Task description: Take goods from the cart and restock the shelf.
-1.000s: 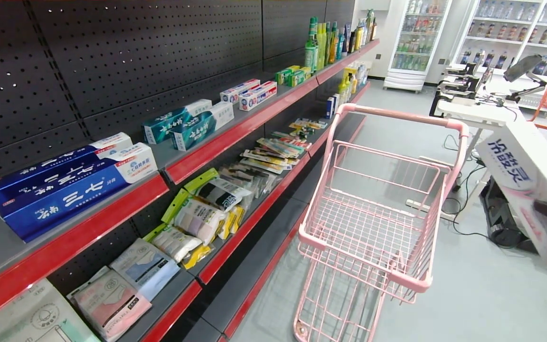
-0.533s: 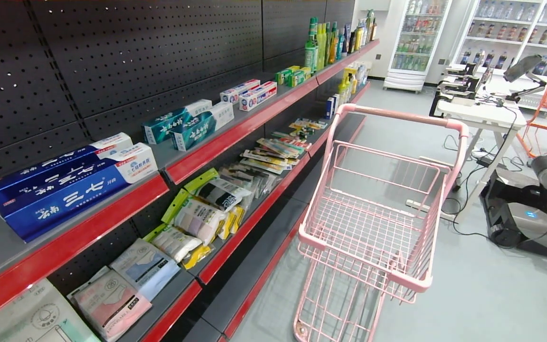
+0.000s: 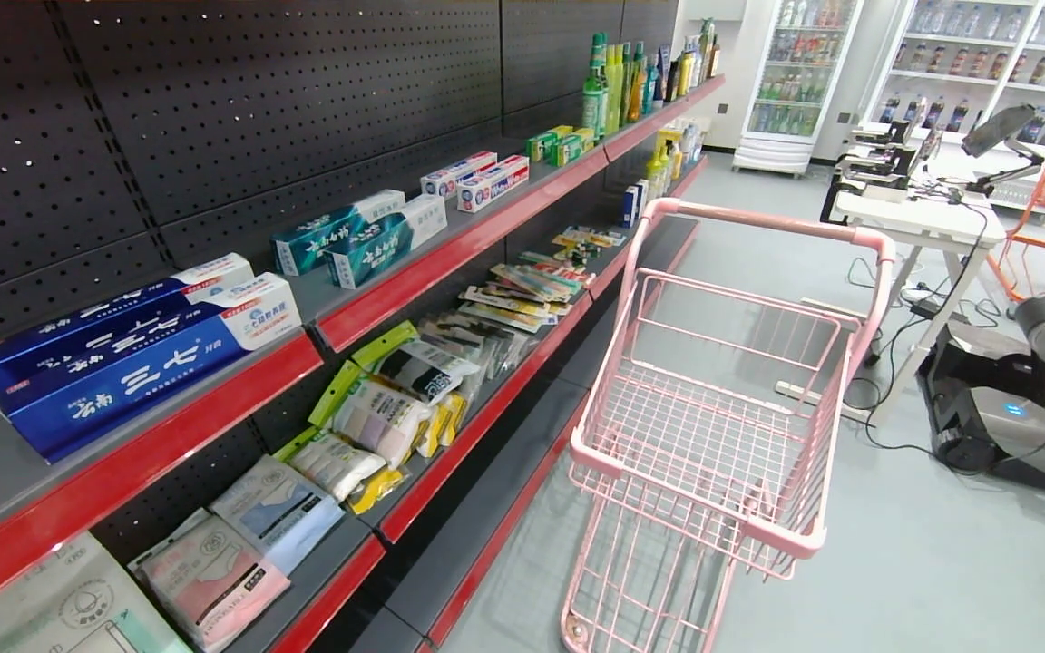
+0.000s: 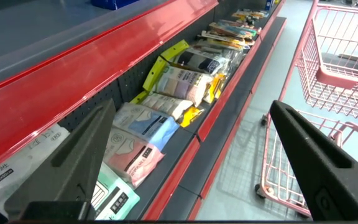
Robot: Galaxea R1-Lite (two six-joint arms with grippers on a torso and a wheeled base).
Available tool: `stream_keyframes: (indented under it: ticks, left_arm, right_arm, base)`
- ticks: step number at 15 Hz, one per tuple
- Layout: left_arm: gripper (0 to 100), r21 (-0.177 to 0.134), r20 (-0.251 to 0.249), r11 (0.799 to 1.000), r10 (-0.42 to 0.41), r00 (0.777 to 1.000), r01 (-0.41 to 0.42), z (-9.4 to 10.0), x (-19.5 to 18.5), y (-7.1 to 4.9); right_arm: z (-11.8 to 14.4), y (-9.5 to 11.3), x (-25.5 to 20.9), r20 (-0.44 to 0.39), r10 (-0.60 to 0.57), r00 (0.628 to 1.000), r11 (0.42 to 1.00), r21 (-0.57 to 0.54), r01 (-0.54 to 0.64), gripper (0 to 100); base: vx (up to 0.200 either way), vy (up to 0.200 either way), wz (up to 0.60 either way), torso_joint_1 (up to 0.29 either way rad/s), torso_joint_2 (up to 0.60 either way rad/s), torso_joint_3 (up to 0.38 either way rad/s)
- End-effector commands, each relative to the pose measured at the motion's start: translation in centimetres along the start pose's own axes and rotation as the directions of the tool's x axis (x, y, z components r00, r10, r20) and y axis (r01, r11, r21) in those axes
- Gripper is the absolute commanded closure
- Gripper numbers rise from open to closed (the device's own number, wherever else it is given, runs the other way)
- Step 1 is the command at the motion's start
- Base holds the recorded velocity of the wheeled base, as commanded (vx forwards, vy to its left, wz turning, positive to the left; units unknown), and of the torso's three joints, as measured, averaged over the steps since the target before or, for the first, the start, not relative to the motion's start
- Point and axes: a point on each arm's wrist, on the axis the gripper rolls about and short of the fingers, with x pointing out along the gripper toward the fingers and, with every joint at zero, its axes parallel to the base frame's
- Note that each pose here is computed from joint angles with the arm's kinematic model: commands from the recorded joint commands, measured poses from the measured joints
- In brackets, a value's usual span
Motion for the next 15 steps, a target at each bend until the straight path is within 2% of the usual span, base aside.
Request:
stream_keyframes:
  ticks: [1,4,10,15]
  left_arm:
    - [0,0.0,0.0,1.0,-0.001,1.0,0.001,0.01,0.01,0.0]
    - [0,0.001,-0.002,1.0,-0.001,1.0,0.001,-0.01,0.01,0.0]
    - [0,0.001,0.0,1.0,0.0,1.0,0.0,0.01,0.01,0.0]
    - [0,0.001,-0.002,1.0,-0.001,1.0,0.001,-0.01,0.01,0.0]
  right_arm:
    - [-0.27,0.08,0.07,-0.009,0.003,1.0,1.0,-0.003,-0.003,100]
    - [-0.49,0.17,0.25,-0.021,0.012,1.0,1.0,-0.013,-0.012,100]
    - [-0.48,0.25,0.64,-0.036,0.028,0.999,0.999,-0.033,-0.029,100]
    - [-0.32,0.3,1.07,-0.044,0.041,0.998,0.998,-0.041,-0.043,100]
  base:
    - [0.0,0.0,0.0,0.0,0.0,0.0]
    - [0.0,0.0,0.0,0.102,-0.22,-0.125]
    - [0.0,0.0,0.0,0.245,-0.54,-0.298]
    - [0.0,0.0,0.0,0.188,-0.39,-0.212]
